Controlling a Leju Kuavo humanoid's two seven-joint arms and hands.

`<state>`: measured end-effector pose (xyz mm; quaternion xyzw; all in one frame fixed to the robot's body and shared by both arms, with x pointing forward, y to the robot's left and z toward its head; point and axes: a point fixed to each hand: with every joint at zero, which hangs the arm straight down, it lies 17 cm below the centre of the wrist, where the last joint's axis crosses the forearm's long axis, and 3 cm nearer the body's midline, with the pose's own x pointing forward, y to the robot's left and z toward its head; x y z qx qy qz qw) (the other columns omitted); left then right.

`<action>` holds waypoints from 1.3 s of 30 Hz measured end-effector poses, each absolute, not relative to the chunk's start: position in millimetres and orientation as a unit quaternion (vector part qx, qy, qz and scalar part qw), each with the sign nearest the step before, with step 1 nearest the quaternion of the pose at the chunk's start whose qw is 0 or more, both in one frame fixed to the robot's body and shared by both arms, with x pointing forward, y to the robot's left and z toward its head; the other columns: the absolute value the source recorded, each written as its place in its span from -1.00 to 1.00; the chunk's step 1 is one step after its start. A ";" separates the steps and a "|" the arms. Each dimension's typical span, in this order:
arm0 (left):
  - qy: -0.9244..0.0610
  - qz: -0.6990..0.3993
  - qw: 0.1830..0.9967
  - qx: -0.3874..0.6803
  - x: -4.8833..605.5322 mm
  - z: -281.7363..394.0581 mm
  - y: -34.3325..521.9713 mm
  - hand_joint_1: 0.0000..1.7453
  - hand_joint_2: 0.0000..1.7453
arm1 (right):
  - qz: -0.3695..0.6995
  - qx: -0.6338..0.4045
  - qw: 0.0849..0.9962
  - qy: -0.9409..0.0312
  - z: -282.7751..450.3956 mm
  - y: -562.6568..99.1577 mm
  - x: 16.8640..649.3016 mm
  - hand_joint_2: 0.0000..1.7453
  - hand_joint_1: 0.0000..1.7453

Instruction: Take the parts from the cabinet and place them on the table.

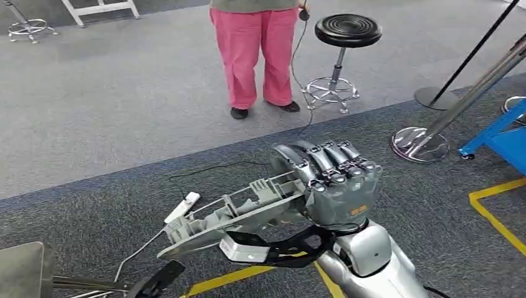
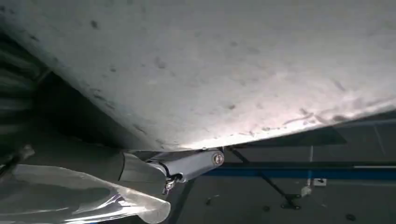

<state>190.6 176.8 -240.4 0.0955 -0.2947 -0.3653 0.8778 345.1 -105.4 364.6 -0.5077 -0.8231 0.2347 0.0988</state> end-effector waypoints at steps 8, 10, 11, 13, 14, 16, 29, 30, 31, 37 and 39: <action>-0.292 -0.375 0.874 0.101 189.7 -240.8 177.3 -1.00 1.00 | 0.235 -0.503 0.099 -0.826 364.4 -100.4 345.0 1.00 1.00; -0.292 -0.378 0.872 0.102 190.2 -240.6 177.4 -1.00 1.00 | 0.234 -0.502 0.098 -0.826 365.5 -99.8 344.9 1.00 1.00; -0.294 -0.379 0.871 0.103 192.4 -240.0 177.3 -1.00 1.00 | 0.235 -0.502 0.098 -0.827 365.6 -99.3 344.6 1.00 1.00; -0.295 -0.381 0.870 0.103 193.3 -239.6 177.2 -1.00 1.00 | 0.235 -0.502 0.098 -0.827 365.7 -99.3 344.9 1.00 1.00; -0.293 -0.381 0.871 0.104 191.0 -240.6 178.5 -1.00 1.00 | 0.235 -0.501 0.097 -0.827 365.9 -98.6 344.6 1.00 1.00; -0.291 -0.381 0.872 0.103 187.7 -241.6 178.6 -1.00 1.00 | 0.234 -0.501 0.094 -0.828 367.9 -97.3 344.1 1.00 1.00; -0.289 -0.375 0.876 0.097 188.5 -241.3 176.0 -1.00 1.00 | 0.234 -0.497 0.095 -0.830 367.2 -93.9 344.7 1.00 1.00; -0.287 -0.375 0.876 0.096 185.8 -242.1 175.7 -1.00 1.00 | 0.234 -0.497 0.095 -0.830 367.5 -93.4 344.5 1.00 1.00; -0.286 -0.376 0.876 0.096 185.0 -242.5 176.5 -1.00 1.00 | 0.234 -0.497 0.094 -0.830 368.0 -93.2 344.5 1.00 1.00; -0.287 -0.372 0.877 0.096 185.8 -242.2 176.2 -1.00 1.00 | 0.234 -0.496 0.094 -0.831 367.7 -93.0 344.5 1.00 1.00; -0.286 -0.368 0.879 0.095 184.9 -242.6 177.0 -1.00 1.00 | 0.234 -0.496 0.095 -0.831 367.6 -92.7 344.3 1.00 1.00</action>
